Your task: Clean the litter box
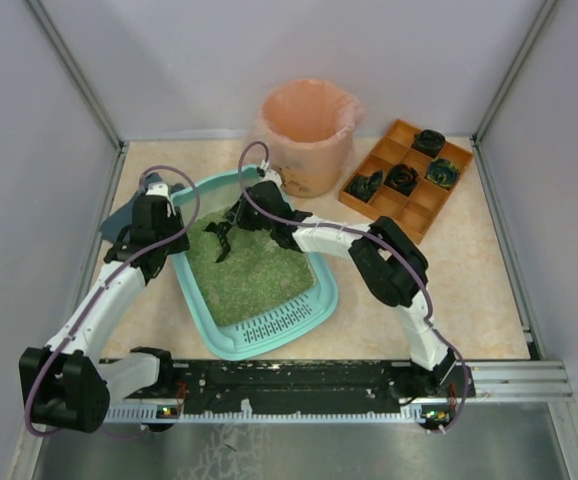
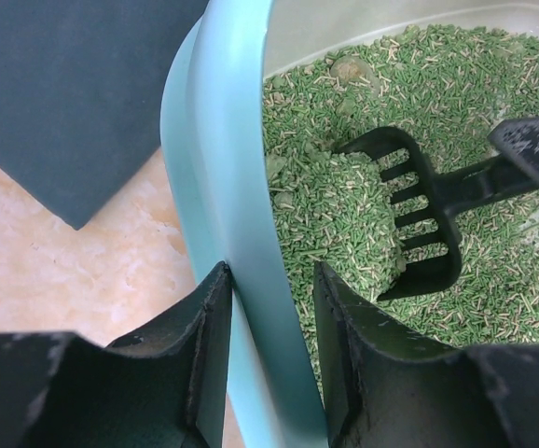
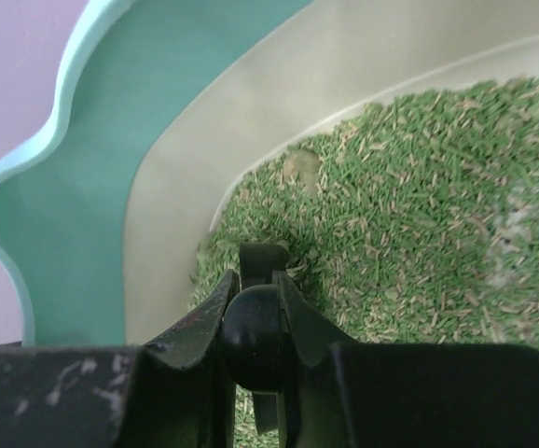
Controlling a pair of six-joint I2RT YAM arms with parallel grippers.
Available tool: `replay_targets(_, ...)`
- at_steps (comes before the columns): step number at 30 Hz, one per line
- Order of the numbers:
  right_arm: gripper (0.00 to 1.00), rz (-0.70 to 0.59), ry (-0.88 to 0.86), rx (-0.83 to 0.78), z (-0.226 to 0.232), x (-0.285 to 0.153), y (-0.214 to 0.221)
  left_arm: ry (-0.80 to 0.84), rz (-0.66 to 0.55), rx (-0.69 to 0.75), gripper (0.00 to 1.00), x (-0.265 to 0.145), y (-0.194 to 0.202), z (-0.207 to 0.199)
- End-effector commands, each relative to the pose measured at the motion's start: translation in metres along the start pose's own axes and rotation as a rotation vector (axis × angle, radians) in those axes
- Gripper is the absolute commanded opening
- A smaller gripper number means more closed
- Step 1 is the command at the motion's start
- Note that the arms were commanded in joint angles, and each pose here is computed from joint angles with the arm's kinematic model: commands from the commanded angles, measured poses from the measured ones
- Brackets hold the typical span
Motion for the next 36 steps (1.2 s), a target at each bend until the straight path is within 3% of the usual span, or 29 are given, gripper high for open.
replay_targets(1, 0.00, 0.187, -0.170, 0.072, 0.039, -0.009, 0.057, 0.123, 0.084, 0.032, 0.28, 0.010, 0.012, -0.013)
replay_targets(11, 0.00, 0.156, -0.271, 0.126, 0.066, -0.030, 0.049, 0.128, 0.082, 0.033, 0.27, 0.009, 0.011, -0.013)
replay_targets(16, 0.00, 0.076, -0.242, 0.144, 0.066, -0.043, 0.037, 0.127, 0.066, 0.028, 0.28, 0.006, 0.009, -0.013)
replay_targets(26, 0.00, -0.109, -0.133, 0.168, 0.054, -0.070, 0.003, 0.136, -0.066, -0.005, 0.63, -0.014, -0.005, -0.011)
replay_targets(36, 0.00, -0.279, -0.080, 0.214, 0.031, -0.105, -0.027, 0.126, -0.153, -0.023, 0.67, -0.026, -0.011, -0.006)
Point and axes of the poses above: each gripper's point midway between its finger pads, its own x axis out along the fingers, its own z axis along the line the jaws close on, y = z × x, the point moved 8 cm from there along -x, back along the fingers, and after that the axes turned 10 degrees about -x, right-handed, at the moved point
